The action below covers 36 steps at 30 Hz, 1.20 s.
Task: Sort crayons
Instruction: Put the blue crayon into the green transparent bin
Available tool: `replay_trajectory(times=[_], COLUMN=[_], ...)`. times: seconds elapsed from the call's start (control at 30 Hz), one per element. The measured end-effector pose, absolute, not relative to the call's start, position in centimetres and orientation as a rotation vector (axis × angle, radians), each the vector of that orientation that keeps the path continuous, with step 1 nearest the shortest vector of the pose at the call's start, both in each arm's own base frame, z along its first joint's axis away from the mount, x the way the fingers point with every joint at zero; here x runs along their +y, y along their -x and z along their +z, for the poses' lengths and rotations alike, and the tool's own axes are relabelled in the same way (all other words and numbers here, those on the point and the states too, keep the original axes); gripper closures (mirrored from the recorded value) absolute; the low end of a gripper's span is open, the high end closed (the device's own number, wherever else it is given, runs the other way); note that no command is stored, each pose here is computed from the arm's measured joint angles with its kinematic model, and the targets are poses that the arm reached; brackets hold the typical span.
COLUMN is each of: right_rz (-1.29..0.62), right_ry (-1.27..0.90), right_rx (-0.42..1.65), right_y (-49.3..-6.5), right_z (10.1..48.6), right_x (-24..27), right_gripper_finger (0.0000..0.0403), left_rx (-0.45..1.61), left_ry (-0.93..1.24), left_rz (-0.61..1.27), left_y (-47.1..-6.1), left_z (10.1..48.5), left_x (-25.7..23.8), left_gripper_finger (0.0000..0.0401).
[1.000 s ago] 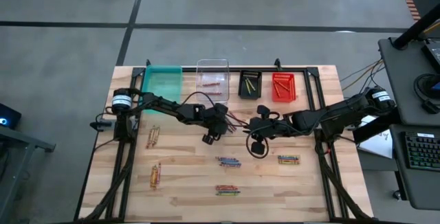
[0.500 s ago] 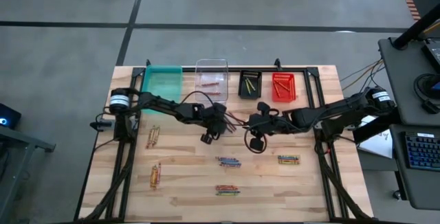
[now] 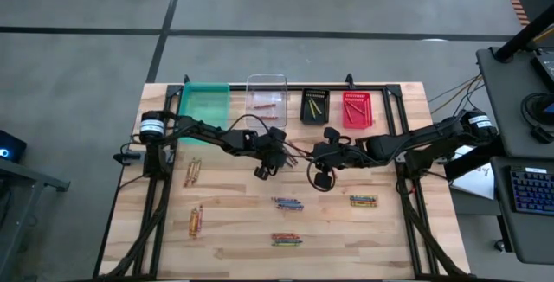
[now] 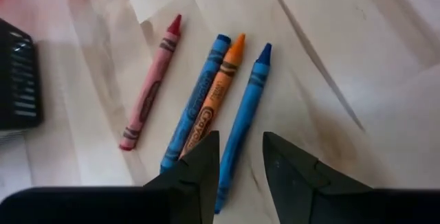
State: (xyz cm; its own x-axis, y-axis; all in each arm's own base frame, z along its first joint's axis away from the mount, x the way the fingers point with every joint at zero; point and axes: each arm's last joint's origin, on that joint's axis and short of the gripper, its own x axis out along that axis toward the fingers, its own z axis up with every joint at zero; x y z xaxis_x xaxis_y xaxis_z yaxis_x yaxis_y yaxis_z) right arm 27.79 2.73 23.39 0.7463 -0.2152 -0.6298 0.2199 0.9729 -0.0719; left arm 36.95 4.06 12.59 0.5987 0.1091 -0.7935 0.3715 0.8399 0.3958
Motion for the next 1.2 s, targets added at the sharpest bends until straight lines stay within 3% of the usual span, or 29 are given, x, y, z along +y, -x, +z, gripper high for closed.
replay_trajectory(times=[1.2], right_rz=[-0.237], right_ry=[-0.007], right_rx=[0.689], right_y=[-27.79], right_z=[23.39], right_x=[2.74], right_gripper_finger=[0.0351], left_rx=[0.955], left_ry=[-0.524], left_rz=[-0.198], left_y=[-36.88], left_z=[12.32], left_x=[3.79], left_gripper_finger=[0.0324])
